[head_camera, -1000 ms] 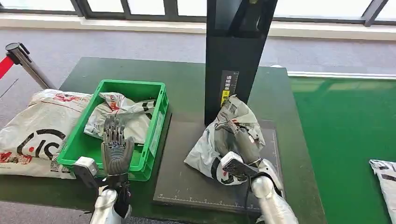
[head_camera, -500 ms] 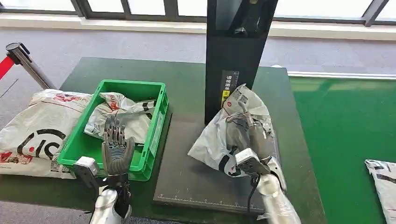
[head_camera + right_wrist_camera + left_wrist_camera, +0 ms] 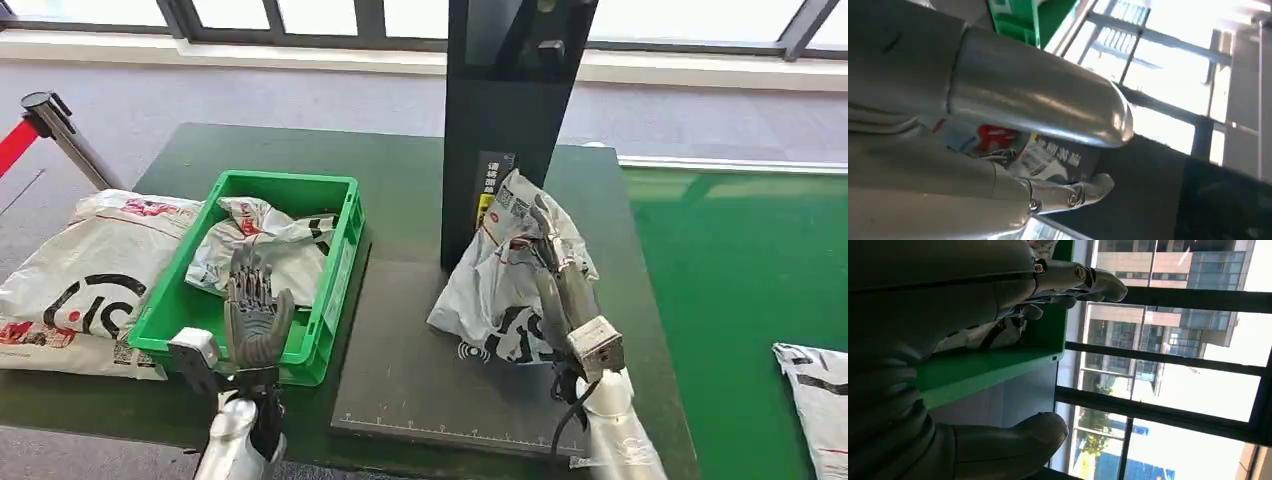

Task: Moved the parcel from conveyor to table for the left to box.

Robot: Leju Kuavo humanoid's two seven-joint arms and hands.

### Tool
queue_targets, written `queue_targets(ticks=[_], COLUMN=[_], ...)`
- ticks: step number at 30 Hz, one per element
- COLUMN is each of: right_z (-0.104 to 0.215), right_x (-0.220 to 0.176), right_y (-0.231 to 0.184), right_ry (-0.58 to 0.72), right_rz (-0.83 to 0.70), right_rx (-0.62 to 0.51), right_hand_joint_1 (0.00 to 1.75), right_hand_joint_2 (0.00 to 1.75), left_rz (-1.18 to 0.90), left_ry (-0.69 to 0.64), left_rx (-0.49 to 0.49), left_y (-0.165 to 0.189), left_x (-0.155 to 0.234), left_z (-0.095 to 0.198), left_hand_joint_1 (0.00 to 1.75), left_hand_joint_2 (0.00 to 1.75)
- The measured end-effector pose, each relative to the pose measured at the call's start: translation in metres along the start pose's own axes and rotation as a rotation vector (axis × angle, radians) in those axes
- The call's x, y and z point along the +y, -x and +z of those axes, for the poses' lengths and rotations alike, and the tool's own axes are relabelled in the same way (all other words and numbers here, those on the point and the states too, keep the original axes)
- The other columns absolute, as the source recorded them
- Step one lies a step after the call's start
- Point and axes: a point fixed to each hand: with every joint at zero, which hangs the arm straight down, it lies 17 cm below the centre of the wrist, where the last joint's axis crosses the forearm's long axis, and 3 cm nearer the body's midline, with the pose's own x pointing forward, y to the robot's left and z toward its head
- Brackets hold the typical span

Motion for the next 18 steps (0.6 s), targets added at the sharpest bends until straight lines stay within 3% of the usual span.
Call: queue_targets(ticks=[6, 11, 18], right_z=[0.005, 0.015, 0.020], right_x=[0.035, 0.063, 0.067], right_y=[-0.001, -0.025, -0.050], right_ry=[-0.153, -0.311, -0.373], right_rz=[-0.019, -0.180, -0.213], right_rx=[-0.003, -0.043, -0.099], right_hand_joint_1=[0.00, 0.00, 0.00], right_hand_joint_2=[0.00, 0.00, 0.00], left_rz=[0.004, 0.010, 0.015], left_ry=[0.004, 0.008, 0.009], left_rx=[0.002, 0.012, 0.024], left_y=[0.001, 0.005, 0.010], left_x=[-0.003, -0.007, -0.010], left_z=[-0.005, -0.009, -0.013], left_hand_joint_1=[0.00, 0.00, 0.00], left_hand_joint_2=[1.75, 1.75, 1.75])
